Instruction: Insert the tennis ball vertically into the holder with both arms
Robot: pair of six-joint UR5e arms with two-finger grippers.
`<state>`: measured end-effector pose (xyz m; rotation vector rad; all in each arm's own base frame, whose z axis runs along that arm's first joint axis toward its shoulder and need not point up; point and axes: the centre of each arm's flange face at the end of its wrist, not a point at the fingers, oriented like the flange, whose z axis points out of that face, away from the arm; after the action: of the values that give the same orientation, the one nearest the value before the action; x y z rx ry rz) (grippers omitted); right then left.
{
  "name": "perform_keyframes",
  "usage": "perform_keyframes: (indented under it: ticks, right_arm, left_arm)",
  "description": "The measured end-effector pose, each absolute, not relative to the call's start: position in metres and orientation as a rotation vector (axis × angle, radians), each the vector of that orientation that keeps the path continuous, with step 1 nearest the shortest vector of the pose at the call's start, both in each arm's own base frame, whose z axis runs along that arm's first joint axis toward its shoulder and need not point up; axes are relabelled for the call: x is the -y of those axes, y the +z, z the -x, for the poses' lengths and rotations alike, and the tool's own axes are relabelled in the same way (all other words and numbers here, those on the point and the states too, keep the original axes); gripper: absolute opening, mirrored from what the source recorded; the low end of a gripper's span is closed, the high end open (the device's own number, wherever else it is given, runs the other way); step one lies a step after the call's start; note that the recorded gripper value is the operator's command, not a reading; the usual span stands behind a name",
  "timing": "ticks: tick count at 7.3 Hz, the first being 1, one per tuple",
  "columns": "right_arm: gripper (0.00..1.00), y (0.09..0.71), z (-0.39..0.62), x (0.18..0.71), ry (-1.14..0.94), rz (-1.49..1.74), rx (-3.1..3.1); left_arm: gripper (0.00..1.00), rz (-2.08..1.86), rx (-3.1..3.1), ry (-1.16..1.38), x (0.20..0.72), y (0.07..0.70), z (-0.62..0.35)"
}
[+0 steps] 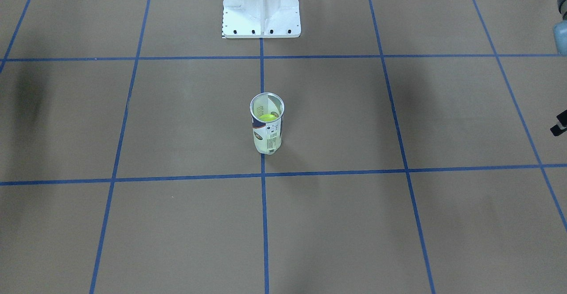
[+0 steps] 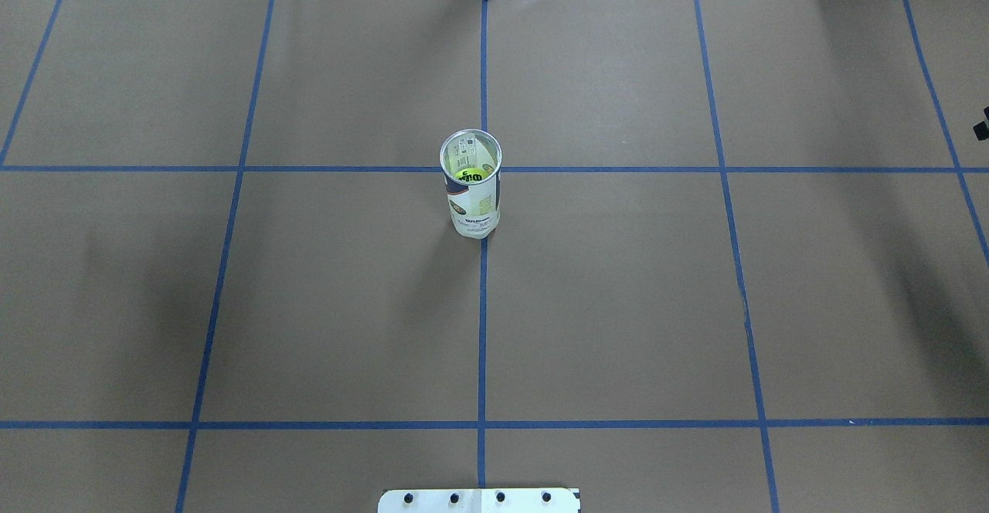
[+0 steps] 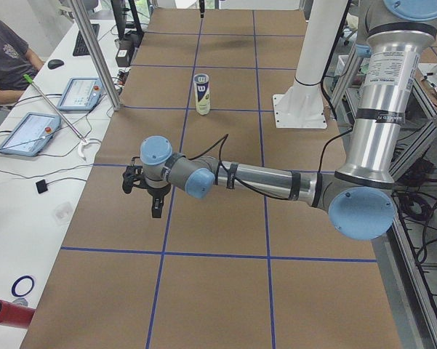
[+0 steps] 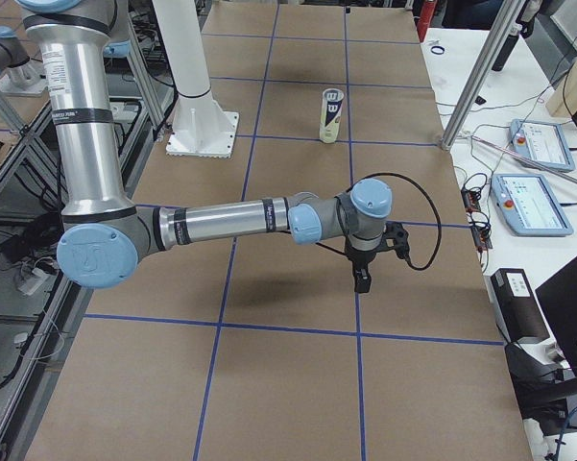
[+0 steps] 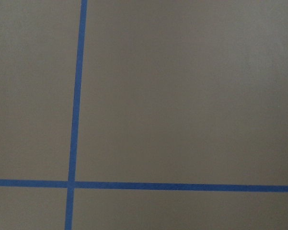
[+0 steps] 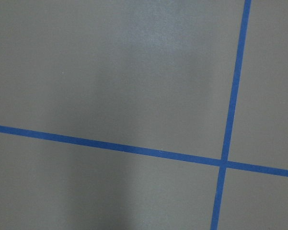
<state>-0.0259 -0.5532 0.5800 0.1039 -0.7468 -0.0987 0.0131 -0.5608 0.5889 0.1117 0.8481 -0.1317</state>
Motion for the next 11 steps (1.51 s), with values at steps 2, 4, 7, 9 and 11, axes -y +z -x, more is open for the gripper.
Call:
perform_keyframes:
  ticks: [2,4,7,9,11]
  right_arm:
    - [0.99,0.589,0.018,0.555,-0.077,-0.086,0.751]
    - [0.99,0.605,0.01,0.565,-0.051,-0.058,0.75]
    - [0.99,0.617,0.007,0.57,-0.037,-0.036,0.748]
    - [0.99,0.619,0.007,0.57,-0.039,-0.034,0.748]
    - [0.99,0.622,0.008,0.57,-0.049,-0.026,0.746]
  left_arm:
    - [0.99,-0.059,-0.832,-0.219,0.551,0.607,0.026]
    - [0.99,-0.033,-0.818,-0.219,0.545,0.612,0.04]
    - [0.99,-0.016,-0.796,-0.145,0.541,0.623,0.043]
    - [0.99,0.004,-0.788,-0.097,0.539,0.629,0.043]
    - [0.99,0.022,-0.784,-0.028,0.536,0.636,0.042]
